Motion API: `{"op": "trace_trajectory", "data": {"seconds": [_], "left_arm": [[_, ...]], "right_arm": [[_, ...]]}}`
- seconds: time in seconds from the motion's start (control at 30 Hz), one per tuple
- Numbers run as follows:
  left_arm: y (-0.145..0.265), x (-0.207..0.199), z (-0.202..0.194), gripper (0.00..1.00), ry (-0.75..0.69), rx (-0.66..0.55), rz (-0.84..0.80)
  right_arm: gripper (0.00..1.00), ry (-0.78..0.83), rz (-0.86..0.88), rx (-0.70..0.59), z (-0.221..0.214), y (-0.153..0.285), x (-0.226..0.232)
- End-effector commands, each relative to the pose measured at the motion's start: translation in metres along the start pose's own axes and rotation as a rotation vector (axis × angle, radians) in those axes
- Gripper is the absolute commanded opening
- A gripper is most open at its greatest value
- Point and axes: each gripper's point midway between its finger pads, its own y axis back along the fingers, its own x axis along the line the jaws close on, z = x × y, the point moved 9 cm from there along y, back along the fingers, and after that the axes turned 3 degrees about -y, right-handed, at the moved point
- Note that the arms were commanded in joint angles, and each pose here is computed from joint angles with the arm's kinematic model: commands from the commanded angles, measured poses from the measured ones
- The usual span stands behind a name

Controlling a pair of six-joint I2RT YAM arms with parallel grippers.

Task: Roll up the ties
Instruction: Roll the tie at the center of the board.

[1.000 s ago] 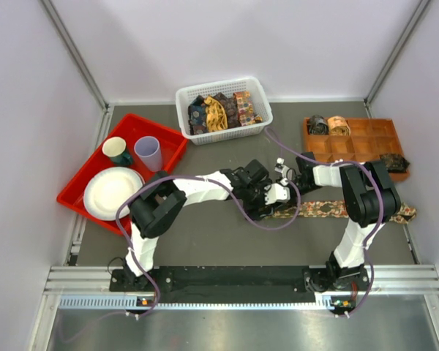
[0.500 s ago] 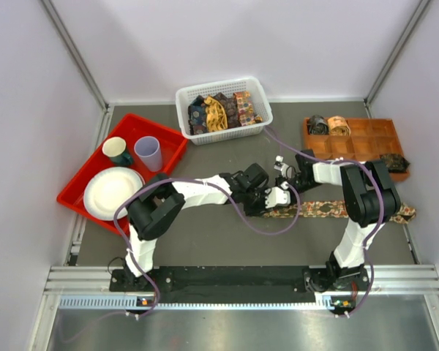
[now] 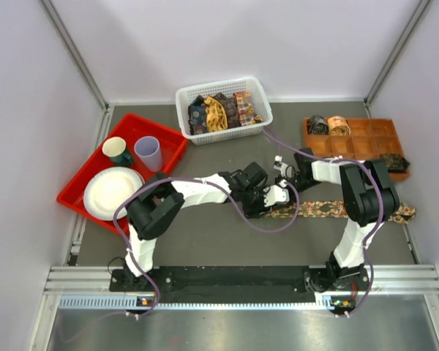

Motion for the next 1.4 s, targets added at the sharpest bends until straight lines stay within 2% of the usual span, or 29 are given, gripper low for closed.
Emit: {"op": "trace_trajectory", "data": {"seconds": [0.0,0.13,0.27,0.43,0.7,1.1,1.37], "left_arm": [[0.007,-0.017,-0.047,0.56,0.11,0.188,-0.072],[0.02,-0.011,-0.042,0.65,0.123,0.101,-0.065],[0.024,-0.008,-0.043,0.67,0.112,0.046,-0.055],[0.021,-0.001,-0.027,0.64,0.098,-0.023,-0.09],[0.017,0.003,-0.021,0.64,0.07,-0.043,-0.122],[0.019,0.009,0.003,0.48,0.081,-0.096,-0.129],[0.01,0.013,0.022,0.47,0.099,-0.121,-0.139]], "right_arm": [[0.0,0.055,-0.167,-0.014,0.011,-0.003,-0.016],[0.0,0.044,-0.207,-0.005,0.011,-0.005,-0.018],[0.0,0.034,-0.234,0.008,0.008,-0.006,-0.02],[0.0,0.022,-0.244,0.014,0.008,-0.008,-0.021],[0.0,0.007,-0.252,0.027,0.008,-0.009,-0.023],[0.0,-0.006,-0.237,0.03,0.009,-0.011,-0.023],[0.0,-0.015,-0.239,0.03,0.008,-0.011,-0.023]]}}
